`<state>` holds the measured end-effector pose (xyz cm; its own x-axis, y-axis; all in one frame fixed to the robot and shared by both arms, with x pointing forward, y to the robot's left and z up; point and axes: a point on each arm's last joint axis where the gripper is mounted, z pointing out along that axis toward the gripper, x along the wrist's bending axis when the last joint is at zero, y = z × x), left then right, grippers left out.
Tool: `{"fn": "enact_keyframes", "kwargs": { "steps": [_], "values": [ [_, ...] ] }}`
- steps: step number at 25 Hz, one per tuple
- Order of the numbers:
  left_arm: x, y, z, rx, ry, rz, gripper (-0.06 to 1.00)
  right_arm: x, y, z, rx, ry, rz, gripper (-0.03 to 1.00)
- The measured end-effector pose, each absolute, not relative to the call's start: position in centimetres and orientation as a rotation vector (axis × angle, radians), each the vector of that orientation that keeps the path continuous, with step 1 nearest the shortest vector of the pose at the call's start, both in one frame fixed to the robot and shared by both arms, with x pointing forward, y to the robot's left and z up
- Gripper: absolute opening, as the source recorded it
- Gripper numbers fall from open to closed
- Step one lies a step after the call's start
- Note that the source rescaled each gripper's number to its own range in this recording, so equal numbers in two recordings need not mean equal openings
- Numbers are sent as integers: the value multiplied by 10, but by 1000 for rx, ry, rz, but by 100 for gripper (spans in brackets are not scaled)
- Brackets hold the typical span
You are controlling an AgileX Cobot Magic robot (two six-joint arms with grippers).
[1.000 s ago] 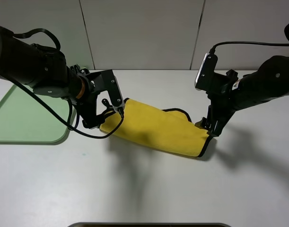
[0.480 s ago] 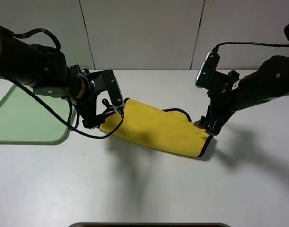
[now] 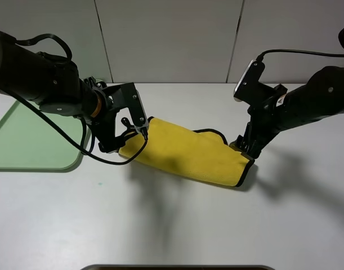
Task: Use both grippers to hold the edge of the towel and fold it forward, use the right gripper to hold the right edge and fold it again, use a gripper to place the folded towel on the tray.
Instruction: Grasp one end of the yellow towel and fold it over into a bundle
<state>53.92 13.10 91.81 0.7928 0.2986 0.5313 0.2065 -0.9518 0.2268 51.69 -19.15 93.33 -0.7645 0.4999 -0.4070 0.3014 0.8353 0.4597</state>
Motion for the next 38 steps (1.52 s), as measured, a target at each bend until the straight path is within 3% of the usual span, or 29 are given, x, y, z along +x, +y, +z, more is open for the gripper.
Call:
{"fn": "enact_keyframes", "kwargs": {
  "steps": [6, 13, 23, 31, 38],
  "values": [
    [539, 131, 918, 2824, 400, 876, 100, 510, -193, 954, 744, 2440, 581, 100],
    [539, 131, 918, 2824, 402, 876, 100, 477, -204, 1020, 985, 2274, 790, 100],
    [539, 131, 918, 2824, 402, 876, 100, 381, -235, 1093, 1286, 2131, 1029, 100],
    [539, 129, 918, 2809, 392, 871, 100, 309, -260, 1109, 1323, 2093, 1114, 100],
    [539, 129, 918, 2807, 391, 870, 100, 270, -274, 1080, 1334, 2048, 1157, 100]
  ]
}}
